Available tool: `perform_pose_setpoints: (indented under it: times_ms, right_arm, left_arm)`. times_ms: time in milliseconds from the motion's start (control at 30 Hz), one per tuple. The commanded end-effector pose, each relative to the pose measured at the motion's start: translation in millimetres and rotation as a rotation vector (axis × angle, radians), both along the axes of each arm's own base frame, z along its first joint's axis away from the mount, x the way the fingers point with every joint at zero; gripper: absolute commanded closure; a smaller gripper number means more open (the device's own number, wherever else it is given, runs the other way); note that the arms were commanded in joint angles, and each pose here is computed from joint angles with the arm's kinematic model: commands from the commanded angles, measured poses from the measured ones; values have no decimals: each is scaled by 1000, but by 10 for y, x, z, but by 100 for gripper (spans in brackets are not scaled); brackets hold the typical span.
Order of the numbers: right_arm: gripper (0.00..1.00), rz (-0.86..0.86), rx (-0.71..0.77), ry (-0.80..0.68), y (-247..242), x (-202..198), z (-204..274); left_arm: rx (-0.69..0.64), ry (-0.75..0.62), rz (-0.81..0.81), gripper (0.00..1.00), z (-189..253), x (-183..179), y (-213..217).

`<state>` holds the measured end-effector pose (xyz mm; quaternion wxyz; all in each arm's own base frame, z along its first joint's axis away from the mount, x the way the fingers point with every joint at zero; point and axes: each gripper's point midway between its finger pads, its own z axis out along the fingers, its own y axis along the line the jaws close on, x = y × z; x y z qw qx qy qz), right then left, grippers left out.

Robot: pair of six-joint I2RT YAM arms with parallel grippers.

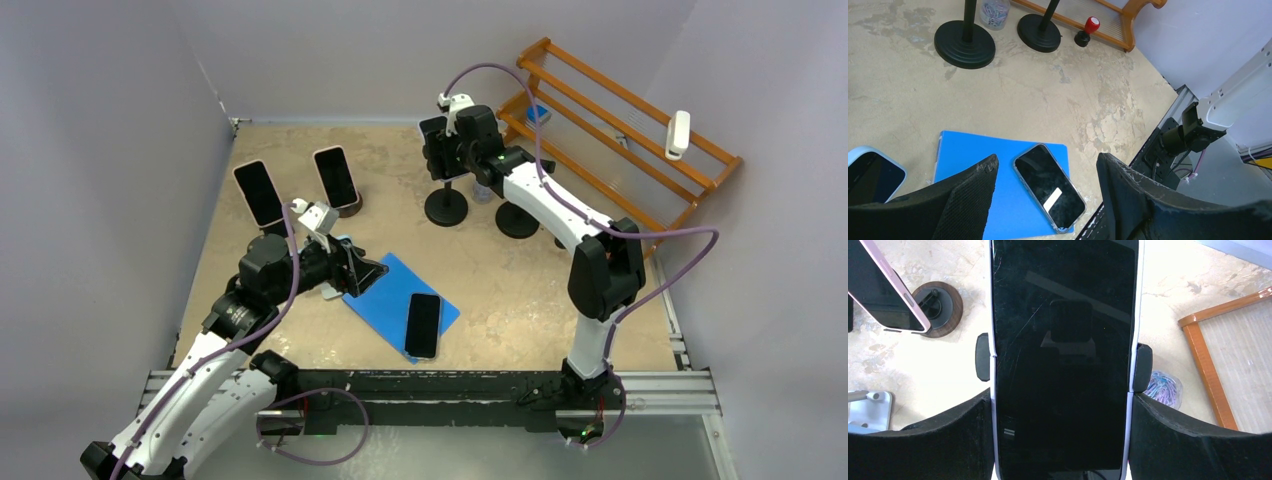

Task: Remove the phone from the phone stand
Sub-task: Move the phone stand with the phone to the center of the board.

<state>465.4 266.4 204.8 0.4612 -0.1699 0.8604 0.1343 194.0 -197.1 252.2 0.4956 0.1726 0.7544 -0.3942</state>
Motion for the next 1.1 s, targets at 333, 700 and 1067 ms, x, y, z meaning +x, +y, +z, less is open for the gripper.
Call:
perform_pose_setpoints:
  times_ms: [333, 700, 1067]
  right_arm:
    - [58, -49, 105, -193, -43, -443, 757]
    - [63, -52, 204, -200, -140, -955, 902]
    - [64, -75, 214, -151, -27, -1265, 668]
  left_arm:
    - [-29, -37, -10, 30, 107, 24, -32]
    - [-21, -34, 2, 30, 89, 48, -21]
    - [-15, -35, 20, 30, 87, 68, 3]
